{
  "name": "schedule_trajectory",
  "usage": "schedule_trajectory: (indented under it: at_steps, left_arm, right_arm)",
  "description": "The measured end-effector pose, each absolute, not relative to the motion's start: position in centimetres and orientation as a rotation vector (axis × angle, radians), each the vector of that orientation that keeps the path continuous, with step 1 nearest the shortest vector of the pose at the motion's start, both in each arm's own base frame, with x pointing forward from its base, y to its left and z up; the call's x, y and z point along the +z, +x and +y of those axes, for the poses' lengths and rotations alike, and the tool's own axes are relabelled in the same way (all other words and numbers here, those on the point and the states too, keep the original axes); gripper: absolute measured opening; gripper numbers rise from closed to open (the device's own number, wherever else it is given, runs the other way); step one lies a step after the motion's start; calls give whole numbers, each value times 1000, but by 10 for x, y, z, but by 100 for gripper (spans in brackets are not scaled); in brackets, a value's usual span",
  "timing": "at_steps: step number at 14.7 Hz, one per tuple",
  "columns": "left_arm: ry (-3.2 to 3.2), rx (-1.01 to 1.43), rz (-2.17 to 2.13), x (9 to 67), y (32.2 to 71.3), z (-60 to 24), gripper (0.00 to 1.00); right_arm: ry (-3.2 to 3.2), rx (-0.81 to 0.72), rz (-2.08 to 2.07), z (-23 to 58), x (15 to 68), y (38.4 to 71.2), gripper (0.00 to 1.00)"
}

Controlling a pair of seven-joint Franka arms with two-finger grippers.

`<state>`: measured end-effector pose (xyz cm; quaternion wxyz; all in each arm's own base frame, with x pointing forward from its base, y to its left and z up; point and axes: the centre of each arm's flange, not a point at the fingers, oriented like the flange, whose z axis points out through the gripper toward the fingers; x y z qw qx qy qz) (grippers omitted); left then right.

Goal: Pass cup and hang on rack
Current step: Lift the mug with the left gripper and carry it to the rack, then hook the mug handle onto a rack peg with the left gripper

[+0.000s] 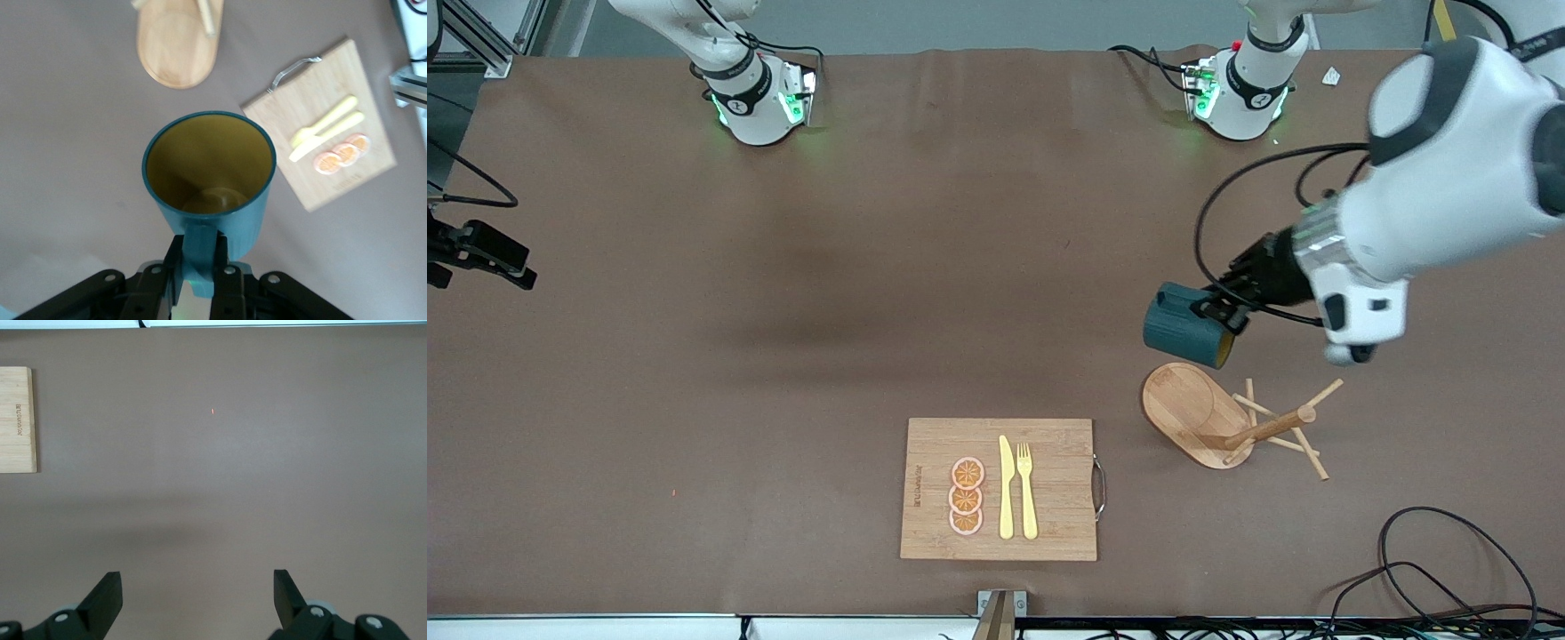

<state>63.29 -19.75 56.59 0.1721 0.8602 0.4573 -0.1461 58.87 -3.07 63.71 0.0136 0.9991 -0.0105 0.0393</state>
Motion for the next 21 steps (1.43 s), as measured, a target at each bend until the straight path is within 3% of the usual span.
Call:
schedule_trajectory:
  at_steps: [7,14,21]
  left_arm:
    - [2081,-659,1287,519,677,-102,21]
    - [1949,-813,1299,453,697,-91,21]
    - [1919,-831,1326,432,702,-70,21]
  right_arm:
    - [3110,161,-17,-25,639,591,100]
    - [3108,186,-16,-25,641,593,100]
    - [3108,196,-15,-24,642,593,100]
